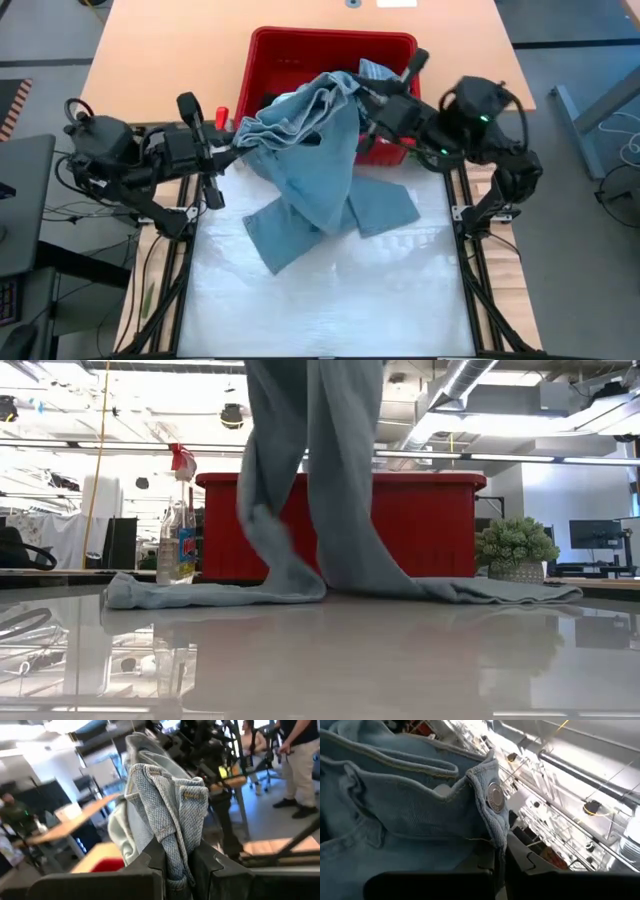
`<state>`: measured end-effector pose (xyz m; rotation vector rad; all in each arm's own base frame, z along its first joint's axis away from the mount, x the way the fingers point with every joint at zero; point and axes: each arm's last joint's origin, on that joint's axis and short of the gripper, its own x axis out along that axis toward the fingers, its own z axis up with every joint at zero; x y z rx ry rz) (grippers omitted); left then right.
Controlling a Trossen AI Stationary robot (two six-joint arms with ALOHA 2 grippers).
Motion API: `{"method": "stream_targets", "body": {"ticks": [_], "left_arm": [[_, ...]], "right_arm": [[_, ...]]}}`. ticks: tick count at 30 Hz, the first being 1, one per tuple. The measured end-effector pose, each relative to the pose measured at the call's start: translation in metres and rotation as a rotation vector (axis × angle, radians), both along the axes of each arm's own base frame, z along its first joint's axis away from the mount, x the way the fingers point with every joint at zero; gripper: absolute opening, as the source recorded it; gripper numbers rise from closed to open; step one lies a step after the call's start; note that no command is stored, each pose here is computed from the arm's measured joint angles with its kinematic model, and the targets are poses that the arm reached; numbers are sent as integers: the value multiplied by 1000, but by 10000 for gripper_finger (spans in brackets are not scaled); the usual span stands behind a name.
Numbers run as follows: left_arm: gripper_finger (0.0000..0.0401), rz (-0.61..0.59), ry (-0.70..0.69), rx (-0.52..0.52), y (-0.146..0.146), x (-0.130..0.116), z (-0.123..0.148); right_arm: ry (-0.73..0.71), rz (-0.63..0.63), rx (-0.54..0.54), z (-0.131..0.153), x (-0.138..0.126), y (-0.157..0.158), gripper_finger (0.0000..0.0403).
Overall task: Fold laundry
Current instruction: Fold the blue pants from the red laundry bin
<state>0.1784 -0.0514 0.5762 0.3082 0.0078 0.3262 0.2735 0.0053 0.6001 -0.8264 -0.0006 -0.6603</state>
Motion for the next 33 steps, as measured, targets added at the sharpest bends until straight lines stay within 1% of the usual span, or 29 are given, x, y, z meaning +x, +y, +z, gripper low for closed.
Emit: {"method": "stream_targets", "body": {"ticks": [3, 5, 9, 11, 12, 14, 17, 20, 23, 25, 28, 31, 33], "left_arm": [[26, -72, -19, -83, 6, -13, 6], [26, -156, -54, -145, 9, -21, 12], [25, -296, -62, -228, 9, -25, 14], [25, -338, -46, -258, 7, -24, 12], [25, -357, -37, -273, 5, -22, 10], [25, -397, -18, -313, 2, -21, 7], [25, -461, 18, -378, -4, -19, 4], [25, -503, 60, -424, -13, -20, 0], [25, -514, 102, -443, -23, -21, -4], [25, -496, 122, -449, -30, -19, -10], [25, -461, 179, -457, -40, -12, -25], [25, -413, 215, -452, -46, -5, -37], [25, -403, 228, -447, -48, -2, -41]], "right_arm": [[-48, 32, 9, 4, -2, 3, 34], [-97, 106, 68, 5, -3, 6, 34], [-132, 341, 265, -1, 0, 14, 34], [-82, 441, 371, -9, 1, 18, 35], [-44, 471, 429, -14, 1, 19, 44], [34, 497, 538, -25, 4, 20, 80], [179, 472, 694, -45, 7, 22, 153], [351, 461, 813, -64, 3, 24, 230], [456, 472, 927, -74, -2, 31, 287], [486, 468, 961, -77, -5, 36, 310], [481, 499, 959, -76, -4, 43, 326], [388, 582, 926, -63, -6, 48, 329], [306, 666, 875, -51, -9, 53, 330]]}}
